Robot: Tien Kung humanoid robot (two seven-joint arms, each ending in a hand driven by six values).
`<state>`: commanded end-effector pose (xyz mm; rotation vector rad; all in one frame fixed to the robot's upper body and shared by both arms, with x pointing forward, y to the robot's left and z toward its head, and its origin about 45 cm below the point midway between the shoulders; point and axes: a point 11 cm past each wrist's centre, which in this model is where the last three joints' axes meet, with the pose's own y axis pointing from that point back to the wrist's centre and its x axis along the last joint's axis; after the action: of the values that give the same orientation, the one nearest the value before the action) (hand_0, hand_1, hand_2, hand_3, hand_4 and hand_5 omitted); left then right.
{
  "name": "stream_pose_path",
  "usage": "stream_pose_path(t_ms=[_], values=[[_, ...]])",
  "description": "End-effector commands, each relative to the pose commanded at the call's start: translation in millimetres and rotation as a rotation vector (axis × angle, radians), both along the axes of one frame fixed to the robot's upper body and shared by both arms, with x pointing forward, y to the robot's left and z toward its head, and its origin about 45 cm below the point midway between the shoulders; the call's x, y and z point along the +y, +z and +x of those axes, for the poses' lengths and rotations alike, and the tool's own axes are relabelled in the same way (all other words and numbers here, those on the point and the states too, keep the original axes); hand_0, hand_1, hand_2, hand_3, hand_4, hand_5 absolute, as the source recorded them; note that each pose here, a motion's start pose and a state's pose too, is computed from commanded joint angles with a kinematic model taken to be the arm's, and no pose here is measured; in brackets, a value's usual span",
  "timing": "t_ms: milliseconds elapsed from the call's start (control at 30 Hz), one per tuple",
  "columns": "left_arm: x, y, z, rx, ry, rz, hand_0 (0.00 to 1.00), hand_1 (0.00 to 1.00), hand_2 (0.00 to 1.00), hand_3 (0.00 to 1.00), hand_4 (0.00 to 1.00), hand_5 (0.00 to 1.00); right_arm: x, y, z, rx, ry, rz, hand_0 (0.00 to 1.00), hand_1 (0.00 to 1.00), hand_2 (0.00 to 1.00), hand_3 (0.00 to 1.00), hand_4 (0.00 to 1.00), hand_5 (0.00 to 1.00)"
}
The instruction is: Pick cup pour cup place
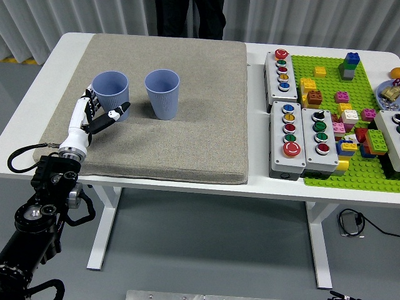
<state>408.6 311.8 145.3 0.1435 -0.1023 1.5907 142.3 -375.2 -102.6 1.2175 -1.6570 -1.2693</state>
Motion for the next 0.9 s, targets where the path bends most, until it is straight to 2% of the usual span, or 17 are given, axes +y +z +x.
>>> stream_pose_path(t_ms=[333, 533, 900], values=[[1.1, 2.9, 2.8, -0.005, 0.006, 0.002, 0.875, 0.904, 0.998, 0.998, 0.971, 0.345, -0.4, 0.7, 1.9, -0.005, -0.001, 0.000, 0.662, 0.648, 0.663, 0.633, 0.490, 0.130], [2.4, 1.9, 6.8, 0.003, 0.007, 0.003, 0.877, 0.902, 0.998, 0.998, 0.971, 0.350, 0.1, 1.3, 4.3, -0.009, -0.003, 0.001, 0.661, 0.648, 0.663, 0.633, 0.490, 0.130], [2.3, -2.1, 9.1, 0.019, 0.011, 0.006, 0.876, 0.902, 0.998, 0.998, 0.970, 0.352, 1.0, 1.8, 6.6, -0.013, -0.002, 0.003, 0.662, 0.648, 0.665, 0.633, 0.489, 0.130]])
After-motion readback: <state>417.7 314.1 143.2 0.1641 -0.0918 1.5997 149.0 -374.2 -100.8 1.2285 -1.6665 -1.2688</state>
